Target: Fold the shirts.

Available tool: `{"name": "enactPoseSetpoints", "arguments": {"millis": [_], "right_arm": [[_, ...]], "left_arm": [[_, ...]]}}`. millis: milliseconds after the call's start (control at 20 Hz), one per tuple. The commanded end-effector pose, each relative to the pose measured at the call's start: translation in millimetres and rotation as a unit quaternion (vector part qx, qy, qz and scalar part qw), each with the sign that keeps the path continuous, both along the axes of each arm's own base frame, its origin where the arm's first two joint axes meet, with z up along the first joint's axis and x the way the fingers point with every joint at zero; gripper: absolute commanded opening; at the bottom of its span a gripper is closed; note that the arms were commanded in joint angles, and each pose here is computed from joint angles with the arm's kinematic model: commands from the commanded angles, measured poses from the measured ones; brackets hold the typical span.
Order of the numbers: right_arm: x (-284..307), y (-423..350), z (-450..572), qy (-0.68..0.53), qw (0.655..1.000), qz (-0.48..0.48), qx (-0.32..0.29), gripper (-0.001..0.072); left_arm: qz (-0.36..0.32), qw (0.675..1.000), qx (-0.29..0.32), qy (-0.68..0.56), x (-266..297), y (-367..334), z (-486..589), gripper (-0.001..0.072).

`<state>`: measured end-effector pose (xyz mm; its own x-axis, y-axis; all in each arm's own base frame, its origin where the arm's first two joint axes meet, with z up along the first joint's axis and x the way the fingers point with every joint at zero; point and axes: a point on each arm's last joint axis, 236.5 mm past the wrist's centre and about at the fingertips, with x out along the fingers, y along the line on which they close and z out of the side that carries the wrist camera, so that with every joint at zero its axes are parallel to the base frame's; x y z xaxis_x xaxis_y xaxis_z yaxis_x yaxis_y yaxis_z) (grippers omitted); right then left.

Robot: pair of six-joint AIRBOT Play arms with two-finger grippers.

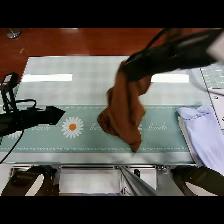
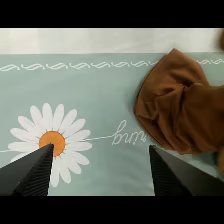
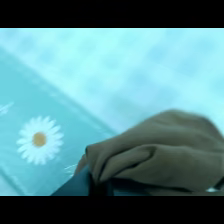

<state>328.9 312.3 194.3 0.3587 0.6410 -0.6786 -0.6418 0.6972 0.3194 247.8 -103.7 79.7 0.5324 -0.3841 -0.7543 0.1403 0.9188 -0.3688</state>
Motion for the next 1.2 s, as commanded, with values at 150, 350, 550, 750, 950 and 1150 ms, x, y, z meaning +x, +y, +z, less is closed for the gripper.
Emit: {"name": "enactPoseSetpoints", "arguments": {"millis": [150,350,550,750,950,1150], "right_arm": [[-33,127,-146,0.186,0.981,0.028,0.050,0.0232],[0,80,-127,0.218,0.974,0.020,0.063,0.0626],[42,-122,-110,0.214,0.970,-0.101,-0.048,0.0626],[-15,-260,-167,0.283,0.918,-0.271,-0.062,0.0624],[-97,-218,-240,0.373,0.887,-0.271,0.028,0.0618],[-135,-183,-269,0.409,0.882,-0.233,0.016,0.0618]], "left_arm": [[0.011,1.000,0.020,0.011,18,8,-17,0.0703],[0.011,0.999,-0.007,0.048,24,-4,-33,0.0704],[0.012,0.997,0.017,0.073,23,11,-49,0.0703],[0.046,0.983,-0.007,0.177,11,29,-111,0.0702],[0.041,0.974,-0.119,0.188,32,-9,-139,0.0702],[-0.004,0.970,-0.159,0.184,41,-31,-144,0.0033]]}}
